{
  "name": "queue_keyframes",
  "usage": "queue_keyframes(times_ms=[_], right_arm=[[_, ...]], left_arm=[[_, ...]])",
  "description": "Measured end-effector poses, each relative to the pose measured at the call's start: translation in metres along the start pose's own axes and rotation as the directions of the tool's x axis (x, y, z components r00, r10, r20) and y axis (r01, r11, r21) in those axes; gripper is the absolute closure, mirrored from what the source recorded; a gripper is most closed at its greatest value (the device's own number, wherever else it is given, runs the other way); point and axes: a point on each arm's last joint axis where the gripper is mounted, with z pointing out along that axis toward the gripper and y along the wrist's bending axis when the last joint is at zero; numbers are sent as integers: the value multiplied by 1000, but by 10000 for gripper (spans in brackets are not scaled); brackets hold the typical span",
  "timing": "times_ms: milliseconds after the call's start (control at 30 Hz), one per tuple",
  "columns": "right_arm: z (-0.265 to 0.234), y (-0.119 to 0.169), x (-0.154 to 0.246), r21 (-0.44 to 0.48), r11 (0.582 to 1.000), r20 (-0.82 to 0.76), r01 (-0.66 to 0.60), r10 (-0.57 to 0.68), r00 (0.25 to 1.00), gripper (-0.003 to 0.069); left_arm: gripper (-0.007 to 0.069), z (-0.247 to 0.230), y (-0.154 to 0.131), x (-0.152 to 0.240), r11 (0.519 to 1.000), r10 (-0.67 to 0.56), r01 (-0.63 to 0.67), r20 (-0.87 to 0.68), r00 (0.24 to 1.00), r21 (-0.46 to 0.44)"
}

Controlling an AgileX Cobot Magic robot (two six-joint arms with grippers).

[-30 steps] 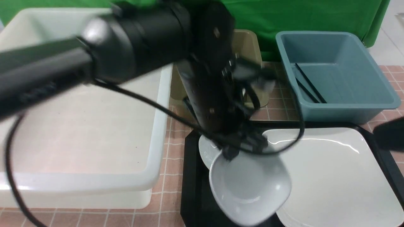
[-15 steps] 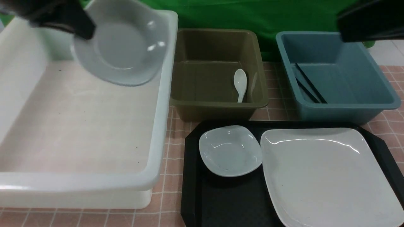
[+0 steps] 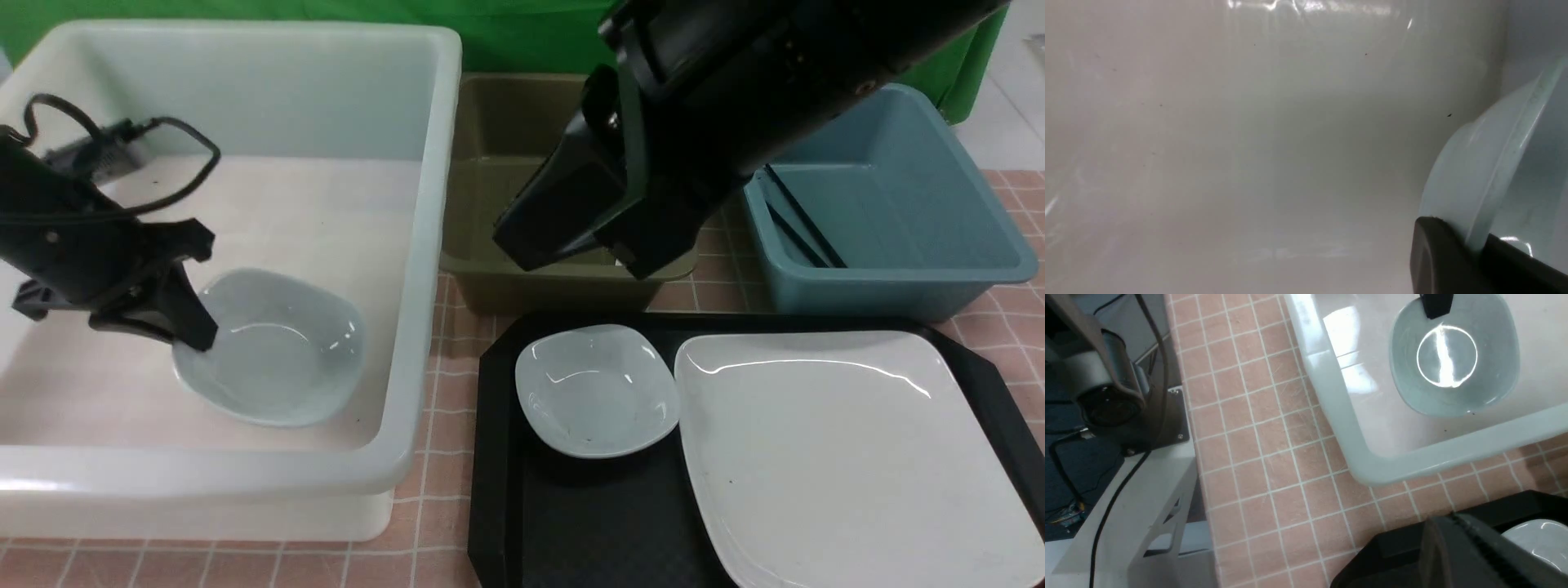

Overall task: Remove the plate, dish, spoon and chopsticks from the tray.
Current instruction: Use the left arm to put the small plate into the large storage box on the left

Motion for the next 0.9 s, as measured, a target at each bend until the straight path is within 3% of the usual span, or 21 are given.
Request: queue_keyframes(times_ms=[200, 300, 367, 433, 500, 567, 633, 733, 767, 800, 833, 867, 900], right_arm=[[-1, -1, 0, 7, 1000, 0, 3, -3, 1000, 629], [-1, -1, -1, 10, 1000, 0, 2, -2, 1000, 629], [-1, -2, 0, 23, 1000, -8, 0, 0, 1000, 629], [-1, -5, 2, 60, 998, -31, -16, 18, 999, 629], [-2, -8, 4, 91, 996, -50, -19, 24, 998, 629], [-8, -17, 10, 217, 976, -108, -3, 27, 994, 629], [-24, -24, 16, 354, 935, -127, -29, 78, 989, 629], [-61, -27, 25, 469, 877, -64, -103, 150, 987, 629], [-61, -28, 26, 472, 875, -64, -109, 157, 985, 629], [-81, -29, 38, 510, 847, -31, -153, 195, 980, 629], [-84, -31, 40, 518, 840, -25, -164, 207, 978, 629], [-97, -34, 57, 546, 811, -13, -209, 258, 966, 629], [-102, -38, 67, 563, 792, -10, -237, 293, 956, 629]], left_arm=[[567, 28, 9, -5, 999, -45, 45, -40, 998, -5], [484, 29, 11, -6, 999, -45, 45, -34, 998, -17], [384, 27, 11, -4, 999, -30, 28, -46, 999, -35], [290, 17, 11, -2, 996, -22, 16, -66, 998, -82], [261, 9, 10, -2, 993, -24, 15, -72, 997, -114], [232, -19, 6, -5, 981, -9, 1, -38, 999, -192], [260, -53, -11, -9, 971, 48, -37, 43, 998, -235], [376, -83, -55, -7, 963, 169, -132, 144, 975, -236], [386, -84, -56, -6, 963, 171, -133, 149, 974, -236], [477, -93, -97, -1, 948, 283, -238, 214, 935, -212], [501, -93, -102, 0, 946, 294, -250, 222, 930, -205], [573, -89, -146, 11, 904, 424, -393, 254, 869, -165], [599, -85, -166, 18, 874, 485, -462, 258, 835, -148]])
